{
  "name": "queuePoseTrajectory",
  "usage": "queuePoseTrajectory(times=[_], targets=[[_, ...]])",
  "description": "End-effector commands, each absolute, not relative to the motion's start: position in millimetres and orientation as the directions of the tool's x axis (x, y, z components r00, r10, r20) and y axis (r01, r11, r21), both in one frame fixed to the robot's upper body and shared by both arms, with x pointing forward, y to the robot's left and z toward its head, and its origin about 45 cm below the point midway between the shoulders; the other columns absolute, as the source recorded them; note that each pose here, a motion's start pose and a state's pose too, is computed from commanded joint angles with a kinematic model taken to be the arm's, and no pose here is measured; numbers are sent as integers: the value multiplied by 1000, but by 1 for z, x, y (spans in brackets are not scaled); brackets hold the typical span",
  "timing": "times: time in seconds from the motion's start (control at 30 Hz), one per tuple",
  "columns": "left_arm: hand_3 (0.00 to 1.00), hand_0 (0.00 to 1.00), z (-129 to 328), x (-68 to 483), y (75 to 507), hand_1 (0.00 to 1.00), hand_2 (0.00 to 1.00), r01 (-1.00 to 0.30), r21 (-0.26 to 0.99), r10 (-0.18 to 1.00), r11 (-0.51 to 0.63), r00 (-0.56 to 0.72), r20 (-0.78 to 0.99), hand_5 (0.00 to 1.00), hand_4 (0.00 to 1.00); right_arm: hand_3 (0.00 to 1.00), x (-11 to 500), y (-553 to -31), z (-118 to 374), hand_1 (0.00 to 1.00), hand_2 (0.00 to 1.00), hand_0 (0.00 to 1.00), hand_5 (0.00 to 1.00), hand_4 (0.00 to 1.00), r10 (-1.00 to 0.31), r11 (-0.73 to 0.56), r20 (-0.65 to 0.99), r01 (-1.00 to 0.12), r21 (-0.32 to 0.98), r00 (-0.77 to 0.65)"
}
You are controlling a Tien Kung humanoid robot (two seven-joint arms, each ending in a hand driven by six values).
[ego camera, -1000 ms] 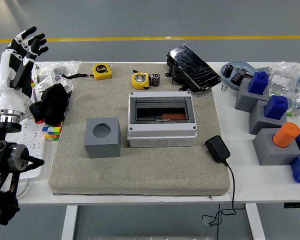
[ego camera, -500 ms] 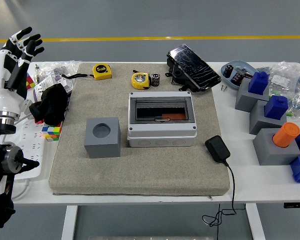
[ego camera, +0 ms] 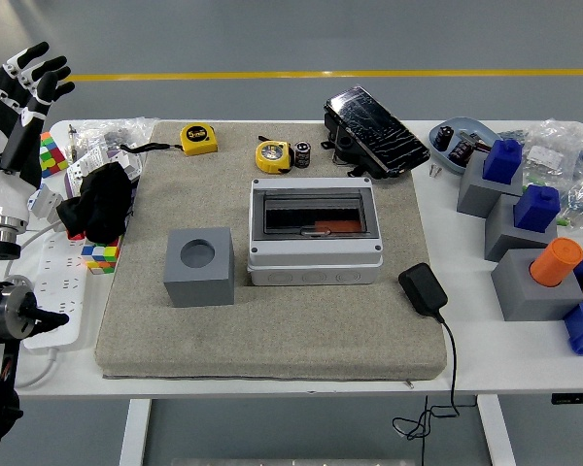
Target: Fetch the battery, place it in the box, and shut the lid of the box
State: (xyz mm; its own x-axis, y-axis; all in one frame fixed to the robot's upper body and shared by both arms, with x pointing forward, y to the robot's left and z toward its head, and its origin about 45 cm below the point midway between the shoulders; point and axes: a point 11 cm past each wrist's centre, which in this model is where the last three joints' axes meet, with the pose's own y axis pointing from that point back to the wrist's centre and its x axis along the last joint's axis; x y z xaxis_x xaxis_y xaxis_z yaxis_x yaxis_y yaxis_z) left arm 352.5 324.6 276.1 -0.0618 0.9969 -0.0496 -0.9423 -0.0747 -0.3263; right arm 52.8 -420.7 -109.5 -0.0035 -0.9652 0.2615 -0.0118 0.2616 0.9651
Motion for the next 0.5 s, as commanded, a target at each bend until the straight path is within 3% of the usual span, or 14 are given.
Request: queuePoseTrajectory(times=[0.5], targets=[[749, 670, 276, 351, 320, 728, 700, -945, -322, 998, -56, -43, -45, 576, 998, 574, 54, -423, -109, 648, 658, 639, 580, 971, -964, 266, 266, -15, 964, 2]])
